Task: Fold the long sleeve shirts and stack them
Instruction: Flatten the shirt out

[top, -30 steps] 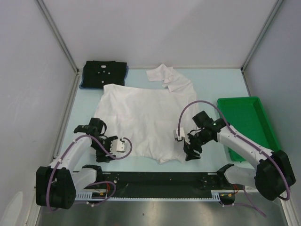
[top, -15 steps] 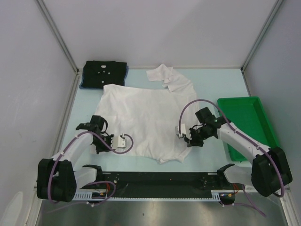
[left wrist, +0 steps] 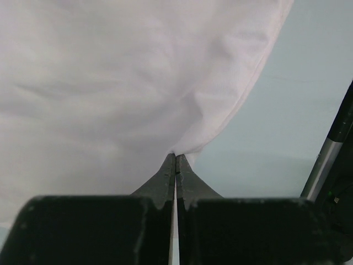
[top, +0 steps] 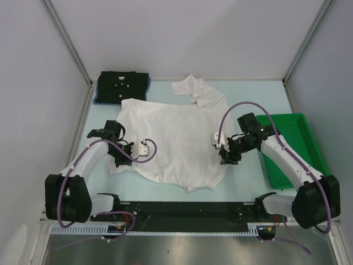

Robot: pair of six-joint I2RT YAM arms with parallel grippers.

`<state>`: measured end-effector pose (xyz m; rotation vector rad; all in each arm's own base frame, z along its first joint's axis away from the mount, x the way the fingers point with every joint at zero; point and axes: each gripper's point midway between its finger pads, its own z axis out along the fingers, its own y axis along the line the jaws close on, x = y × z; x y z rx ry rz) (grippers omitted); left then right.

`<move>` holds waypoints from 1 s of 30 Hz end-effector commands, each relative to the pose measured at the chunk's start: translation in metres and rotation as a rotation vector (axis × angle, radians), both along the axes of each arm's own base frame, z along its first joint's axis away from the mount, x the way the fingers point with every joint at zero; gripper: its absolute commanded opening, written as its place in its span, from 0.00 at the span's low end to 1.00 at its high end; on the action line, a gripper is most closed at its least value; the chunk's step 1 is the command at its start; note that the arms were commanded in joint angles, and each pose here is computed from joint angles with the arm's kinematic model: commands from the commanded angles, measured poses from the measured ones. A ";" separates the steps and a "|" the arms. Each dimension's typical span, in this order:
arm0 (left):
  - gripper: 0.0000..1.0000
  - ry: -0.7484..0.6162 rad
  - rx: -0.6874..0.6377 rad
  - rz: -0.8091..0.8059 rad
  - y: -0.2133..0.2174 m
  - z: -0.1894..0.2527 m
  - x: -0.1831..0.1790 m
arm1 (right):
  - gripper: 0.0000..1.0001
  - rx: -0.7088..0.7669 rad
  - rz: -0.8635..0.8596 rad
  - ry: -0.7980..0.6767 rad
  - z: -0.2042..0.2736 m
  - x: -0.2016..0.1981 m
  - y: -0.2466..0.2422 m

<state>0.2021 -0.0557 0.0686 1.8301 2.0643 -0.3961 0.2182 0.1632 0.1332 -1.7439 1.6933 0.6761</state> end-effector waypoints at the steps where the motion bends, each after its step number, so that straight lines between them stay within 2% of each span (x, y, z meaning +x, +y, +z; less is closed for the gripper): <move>1: 0.00 0.030 -0.044 0.012 -0.006 0.002 0.000 | 0.55 0.009 0.278 0.023 -0.010 -0.066 0.018; 2: 0.00 0.035 -0.042 0.013 -0.006 0.000 0.000 | 0.58 -0.003 0.306 -0.021 -0.014 -0.068 0.020; 4: 0.00 0.041 -0.041 0.017 -0.006 -0.004 -0.001 | 0.66 -0.031 0.377 -0.010 -0.032 -0.086 0.026; 5: 0.00 0.046 -0.041 0.025 -0.006 -0.005 -0.001 | 0.67 -0.060 0.376 -0.042 -0.041 -0.079 0.030; 9: 0.00 0.051 -0.033 0.039 -0.004 -0.012 -0.005 | 0.70 -0.102 0.344 -0.001 -0.067 -0.076 0.044; 10: 0.00 0.053 -0.026 0.044 -0.002 -0.016 -0.009 | 0.67 -0.111 0.341 0.013 -0.074 -0.077 0.044; 11: 0.00 0.052 -0.018 0.045 -0.001 -0.018 -0.010 | 0.61 -0.120 0.327 -0.005 -0.078 -0.072 0.047; 12: 0.00 0.058 -0.009 0.043 0.001 -0.020 -0.013 | 0.51 -0.136 0.325 -0.002 -0.083 -0.070 0.046; 13: 0.00 0.065 -0.002 0.044 0.003 -0.022 -0.017 | 0.26 -0.143 0.319 -0.008 -0.084 -0.068 0.045; 15: 0.00 0.062 0.000 0.060 0.007 -0.020 -0.016 | 0.00 -0.129 0.290 -0.025 -0.074 -0.062 0.042; 17: 0.00 0.064 -0.038 0.087 0.004 -0.007 -0.010 | 0.00 -0.085 0.252 -0.037 -0.050 -0.053 0.039; 19: 0.00 0.028 -0.081 0.126 0.004 0.018 0.010 | 0.00 0.001 0.206 -0.052 -0.019 -0.044 0.041; 21: 0.00 0.033 -0.139 0.230 0.009 0.031 0.032 | 0.00 0.067 0.098 -0.090 0.016 -0.013 0.033; 22: 0.00 -0.031 -0.157 0.250 0.011 0.049 0.058 | 0.00 0.102 0.056 -0.085 0.025 0.001 0.030; 23: 0.00 0.004 -0.177 0.303 0.009 0.047 0.070 | 0.00 0.135 0.010 -0.126 0.041 0.024 0.029; 24: 0.00 -0.062 -0.191 0.328 0.011 0.060 0.097 | 0.00 0.147 -0.076 -0.121 0.046 0.046 0.017; 25: 0.00 -0.062 -0.199 0.360 0.011 0.059 0.110 | 0.00 0.132 -0.119 -0.068 0.033 0.063 0.014; 26: 0.00 -0.047 -0.214 0.431 0.011 0.060 0.122 | 0.00 0.147 -0.154 -0.100 0.045 0.088 0.013; 27: 0.00 -0.070 -0.213 0.467 0.015 0.054 0.150 | 0.00 0.152 -0.190 -0.083 0.043 0.103 0.009; 29: 0.00 -0.068 -0.216 0.569 0.020 0.048 0.176 | 0.00 0.140 -0.295 0.002 0.015 0.141 0.001; 30: 0.00 -0.090 -0.187 0.618 0.030 0.036 0.201 | 0.00 0.129 -0.318 -0.003 0.013 0.161 -0.001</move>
